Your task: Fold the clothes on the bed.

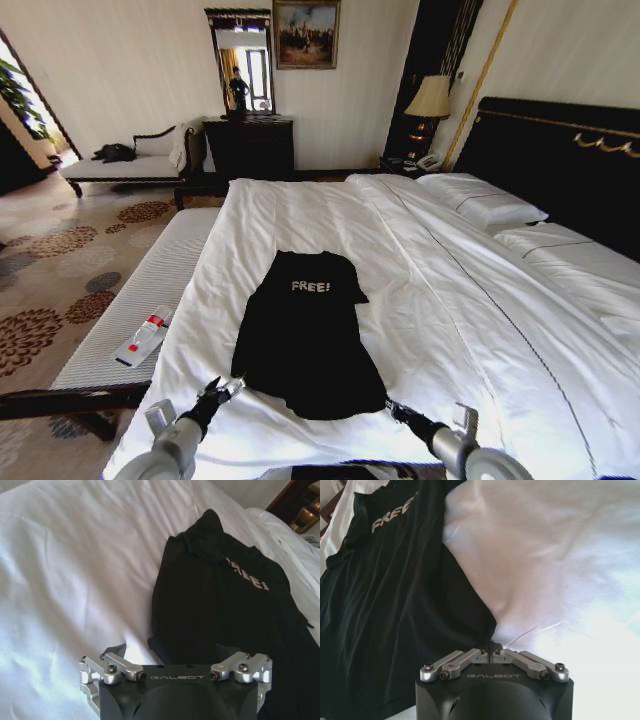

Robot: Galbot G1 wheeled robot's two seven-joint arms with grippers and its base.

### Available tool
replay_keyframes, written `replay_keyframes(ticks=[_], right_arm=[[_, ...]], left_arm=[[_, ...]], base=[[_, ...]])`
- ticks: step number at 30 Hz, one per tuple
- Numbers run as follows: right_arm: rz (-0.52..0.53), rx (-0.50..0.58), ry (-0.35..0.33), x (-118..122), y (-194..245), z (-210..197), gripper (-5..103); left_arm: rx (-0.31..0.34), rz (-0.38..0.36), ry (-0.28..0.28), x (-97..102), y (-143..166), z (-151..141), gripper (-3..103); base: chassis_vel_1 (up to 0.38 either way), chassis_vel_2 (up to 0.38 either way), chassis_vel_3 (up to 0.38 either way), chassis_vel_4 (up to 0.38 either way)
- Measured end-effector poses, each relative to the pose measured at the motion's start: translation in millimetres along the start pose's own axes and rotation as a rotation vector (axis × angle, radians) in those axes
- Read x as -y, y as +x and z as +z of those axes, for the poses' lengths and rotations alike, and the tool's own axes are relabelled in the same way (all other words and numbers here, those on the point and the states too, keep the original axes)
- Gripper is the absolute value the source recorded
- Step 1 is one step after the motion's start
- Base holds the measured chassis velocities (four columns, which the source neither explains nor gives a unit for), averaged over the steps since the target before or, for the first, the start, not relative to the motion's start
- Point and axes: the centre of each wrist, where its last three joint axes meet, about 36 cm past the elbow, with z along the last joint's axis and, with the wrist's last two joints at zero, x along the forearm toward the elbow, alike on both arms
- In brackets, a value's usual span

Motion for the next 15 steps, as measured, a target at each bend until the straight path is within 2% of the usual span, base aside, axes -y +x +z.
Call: replay_keyframes(ticks=[6,11,14,15], right_arm=[[0.006,0.006,0.001,-0.7,4.1,0.0,0],[0.010,0.012,-0.002,-1.3,5.8,0.4,0],[0.011,0.013,-0.002,-1.7,6.2,0.8,0],[0.013,0.013,-0.003,-1.7,6.6,1.8,0]], left_arm=[[-0.022,0.019,0.000,-0.2,-10.2,8.3,100],[-0.002,0.041,-0.015,7.1,-27.7,6.0,101],[0.014,0.050,-0.023,12.6,-34.3,3.7,100],[0.020,0.058,-0.026,19.1,-39.3,2.8,95]], base=[[0.000,0.000,0.000,0.000],[0.000,0.000,0.000,0.000],[0.000,0.000,0.000,0.000],[0.000,0.000,0.000,0.000]])
